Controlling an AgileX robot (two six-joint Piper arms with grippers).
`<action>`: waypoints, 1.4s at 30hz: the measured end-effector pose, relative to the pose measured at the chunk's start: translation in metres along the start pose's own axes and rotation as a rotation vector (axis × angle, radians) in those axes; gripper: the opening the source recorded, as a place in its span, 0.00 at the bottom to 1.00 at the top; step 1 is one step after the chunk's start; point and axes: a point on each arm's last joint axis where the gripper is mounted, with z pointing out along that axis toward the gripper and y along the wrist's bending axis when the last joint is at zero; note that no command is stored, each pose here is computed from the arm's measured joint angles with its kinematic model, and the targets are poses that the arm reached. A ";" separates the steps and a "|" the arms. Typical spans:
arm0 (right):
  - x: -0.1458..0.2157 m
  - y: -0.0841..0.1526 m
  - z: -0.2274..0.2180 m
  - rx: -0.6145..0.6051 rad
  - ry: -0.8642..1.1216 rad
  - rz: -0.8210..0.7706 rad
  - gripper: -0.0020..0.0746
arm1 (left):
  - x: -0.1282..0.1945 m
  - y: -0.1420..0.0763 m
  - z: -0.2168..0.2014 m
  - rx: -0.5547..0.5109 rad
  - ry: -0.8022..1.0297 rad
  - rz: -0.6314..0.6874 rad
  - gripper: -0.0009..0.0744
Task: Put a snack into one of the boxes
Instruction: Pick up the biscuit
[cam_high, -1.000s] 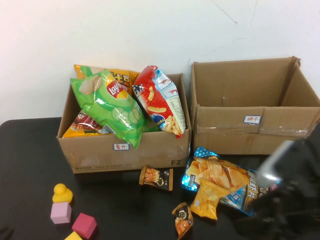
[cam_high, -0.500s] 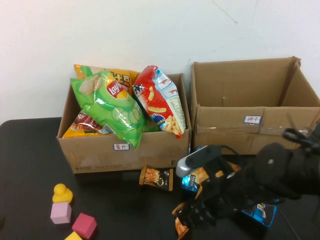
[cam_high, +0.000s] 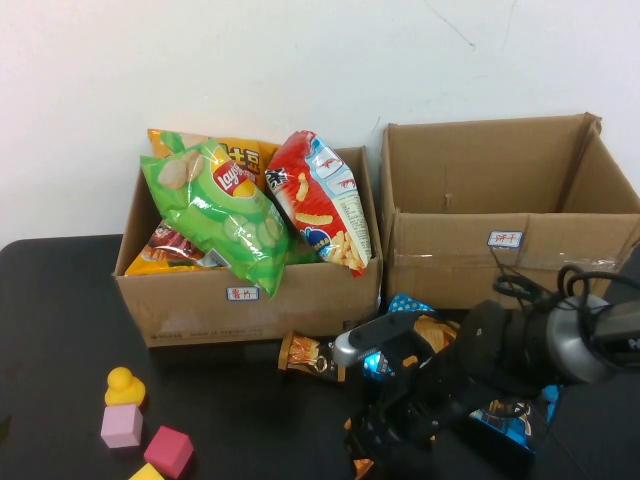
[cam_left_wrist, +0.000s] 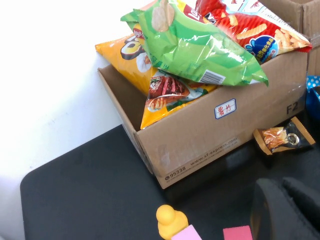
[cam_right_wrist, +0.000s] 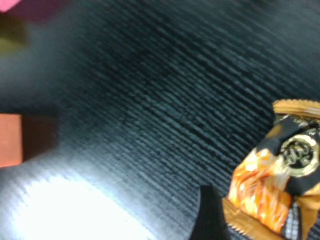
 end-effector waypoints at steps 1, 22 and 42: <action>0.001 -0.001 0.002 0.002 0.004 0.004 0.64 | 0.000 0.000 0.000 0.000 0.000 0.000 0.01; 0.016 -0.010 0.028 0.022 0.071 0.026 0.61 | 0.000 0.000 0.000 0.000 0.000 -0.002 0.01; 0.011 -0.007 0.026 0.001 0.066 0.023 0.30 | 0.000 0.000 0.000 -0.001 0.004 -0.005 0.01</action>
